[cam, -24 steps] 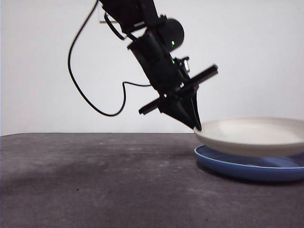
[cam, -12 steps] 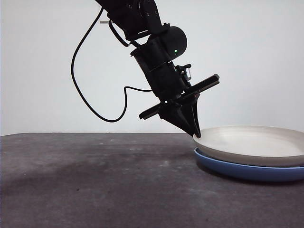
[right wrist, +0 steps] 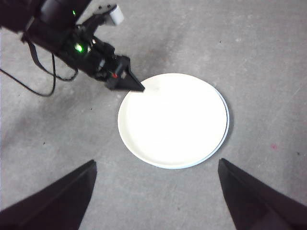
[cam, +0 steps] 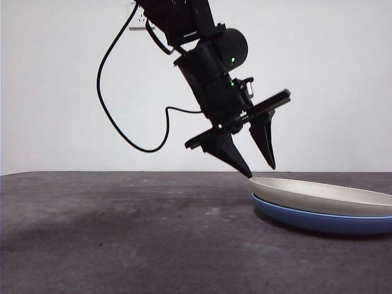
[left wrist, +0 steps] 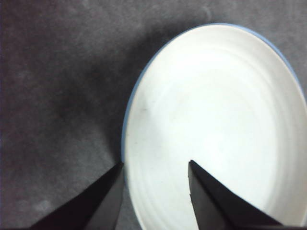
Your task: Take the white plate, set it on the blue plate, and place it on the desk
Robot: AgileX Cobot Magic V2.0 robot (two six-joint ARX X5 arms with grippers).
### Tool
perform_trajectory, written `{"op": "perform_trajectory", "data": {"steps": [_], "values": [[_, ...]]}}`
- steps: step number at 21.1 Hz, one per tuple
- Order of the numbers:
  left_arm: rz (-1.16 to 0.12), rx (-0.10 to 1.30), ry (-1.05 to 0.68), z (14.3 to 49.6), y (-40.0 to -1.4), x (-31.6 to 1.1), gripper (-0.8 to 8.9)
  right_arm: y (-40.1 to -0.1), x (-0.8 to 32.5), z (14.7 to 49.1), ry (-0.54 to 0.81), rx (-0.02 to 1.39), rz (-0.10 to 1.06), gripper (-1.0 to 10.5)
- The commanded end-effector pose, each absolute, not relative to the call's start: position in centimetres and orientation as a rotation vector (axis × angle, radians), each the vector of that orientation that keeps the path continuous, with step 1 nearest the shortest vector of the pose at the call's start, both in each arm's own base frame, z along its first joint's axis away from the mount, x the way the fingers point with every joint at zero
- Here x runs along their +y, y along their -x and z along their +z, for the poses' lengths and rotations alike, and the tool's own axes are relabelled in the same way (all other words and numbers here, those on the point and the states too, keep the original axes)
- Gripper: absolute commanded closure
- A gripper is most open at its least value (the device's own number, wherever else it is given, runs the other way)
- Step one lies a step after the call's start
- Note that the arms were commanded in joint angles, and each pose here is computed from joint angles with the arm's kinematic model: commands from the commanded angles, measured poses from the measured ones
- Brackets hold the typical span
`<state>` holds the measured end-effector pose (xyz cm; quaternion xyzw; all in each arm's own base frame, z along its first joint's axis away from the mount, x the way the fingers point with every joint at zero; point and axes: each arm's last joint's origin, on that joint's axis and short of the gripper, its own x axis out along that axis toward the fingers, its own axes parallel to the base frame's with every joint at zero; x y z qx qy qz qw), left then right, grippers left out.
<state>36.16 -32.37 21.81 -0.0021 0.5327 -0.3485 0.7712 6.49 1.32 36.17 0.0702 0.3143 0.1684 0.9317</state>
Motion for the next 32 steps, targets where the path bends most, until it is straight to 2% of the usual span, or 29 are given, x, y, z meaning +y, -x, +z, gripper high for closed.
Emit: {"op": "perform_trajectory", "data": {"steps": [1,4,8,14,18,21,24,29,32], "values": [[-0.791,1.120,-0.028,23.2,-36.4,-33.2,5.92,-6.3,1.3,36.6,-0.151,0.633,0.346,5.4],[-0.793,1.094,-0.031,26.7,-36.6,-32.4,5.89,-6.3,1.3,36.5,-0.151,0.647,0.340,5.4],[-0.753,0.930,-0.015,33.9,-35.8,-28.7,5.90,-6.3,1.2,36.5,-0.149,0.651,0.292,5.4],[-0.679,0.657,0.007,45.3,-31.2,-19.4,5.91,-7.7,1.3,36.2,-0.149,0.698,0.279,5.4],[-0.589,0.637,-0.011,48.3,-27.9,-13.4,5.91,-9.1,1.4,36.1,-0.151,0.723,0.277,5.4],[-0.560,0.632,-0.030,48.4,-25.4,-11.0,5.96,-10.0,1.4,35.9,-0.153,0.742,0.279,5.4],[-0.564,0.660,-0.017,45.7,-22.7,-9.5,5.96,-11.1,1.5,35.7,-0.145,0.767,0.281,5.4],[-0.740,0.716,0.055,38.9,-17.9,-8.3,5.96,-12.9,1.6,35.2,-0.150,0.798,0.282,5.4],[-0.799,0.754,0.074,36.8,-16.4,-8.0,5.96,-13.5,1.7,34.3,-0.153,0.830,0.279,5.4]]}}
